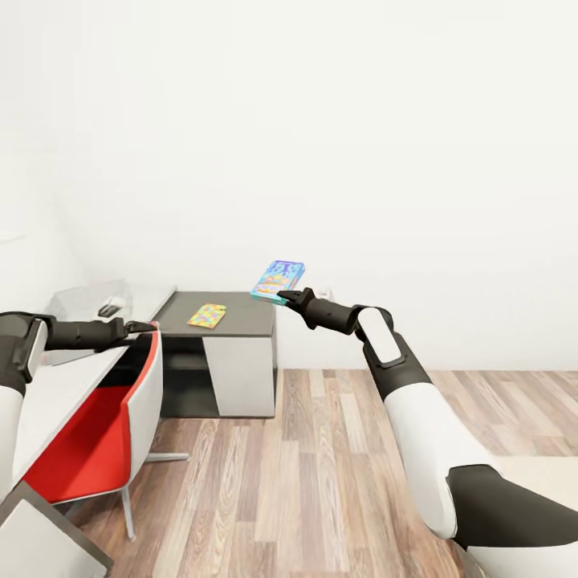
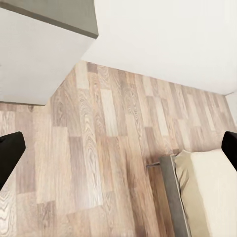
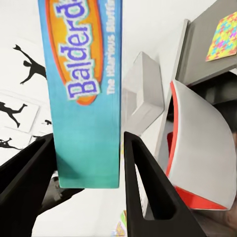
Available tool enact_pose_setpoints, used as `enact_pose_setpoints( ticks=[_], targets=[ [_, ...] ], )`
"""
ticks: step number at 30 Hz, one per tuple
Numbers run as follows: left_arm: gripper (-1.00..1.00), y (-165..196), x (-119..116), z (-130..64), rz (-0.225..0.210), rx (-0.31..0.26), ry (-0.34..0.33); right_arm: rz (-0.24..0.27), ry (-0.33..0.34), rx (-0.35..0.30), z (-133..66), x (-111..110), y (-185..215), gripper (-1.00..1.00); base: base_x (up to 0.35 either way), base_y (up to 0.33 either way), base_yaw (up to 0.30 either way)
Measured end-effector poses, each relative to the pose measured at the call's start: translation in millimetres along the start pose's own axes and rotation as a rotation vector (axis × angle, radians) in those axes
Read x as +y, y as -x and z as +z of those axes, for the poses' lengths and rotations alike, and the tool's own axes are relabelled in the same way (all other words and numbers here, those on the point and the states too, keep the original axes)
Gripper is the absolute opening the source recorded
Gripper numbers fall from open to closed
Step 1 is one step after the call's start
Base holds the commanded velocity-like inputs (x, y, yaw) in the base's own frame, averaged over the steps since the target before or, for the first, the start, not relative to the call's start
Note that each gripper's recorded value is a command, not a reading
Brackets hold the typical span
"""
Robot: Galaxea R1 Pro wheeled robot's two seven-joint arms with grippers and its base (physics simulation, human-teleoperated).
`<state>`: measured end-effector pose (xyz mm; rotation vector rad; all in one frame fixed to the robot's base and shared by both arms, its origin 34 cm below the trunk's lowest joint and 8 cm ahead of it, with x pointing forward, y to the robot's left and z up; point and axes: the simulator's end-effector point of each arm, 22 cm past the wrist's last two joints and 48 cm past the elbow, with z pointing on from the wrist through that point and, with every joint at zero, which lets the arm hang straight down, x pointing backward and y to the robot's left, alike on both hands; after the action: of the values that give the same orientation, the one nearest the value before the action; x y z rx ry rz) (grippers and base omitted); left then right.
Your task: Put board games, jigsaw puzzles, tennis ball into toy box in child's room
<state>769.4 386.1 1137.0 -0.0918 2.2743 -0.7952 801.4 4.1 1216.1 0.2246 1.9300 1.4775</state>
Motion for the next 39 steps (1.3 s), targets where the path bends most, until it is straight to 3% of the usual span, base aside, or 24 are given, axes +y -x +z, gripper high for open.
enact_pose_setpoints(
  ticks=[16,31,39],
  targets=[
    [1.00,2,-1,-3.8,0.001,-0.007,-0.009,-0.010,0.000,-0.002,-0.2,2,1,-1.00,0.010,0.000,0.282],
    [1.00,4,-4,-4.1,0.006,-0.011,-0.017,-0.018,0.002,-0.007,-0.9,5,3,-1.00,0.149,-0.110,0.281],
    [1.00,4,-4,-4.4,0.006,-0.011,-0.017,-0.036,0.024,-0.028,-3.7,17,10,-1.00,0.120,-0.089,0.053]
  ],
)
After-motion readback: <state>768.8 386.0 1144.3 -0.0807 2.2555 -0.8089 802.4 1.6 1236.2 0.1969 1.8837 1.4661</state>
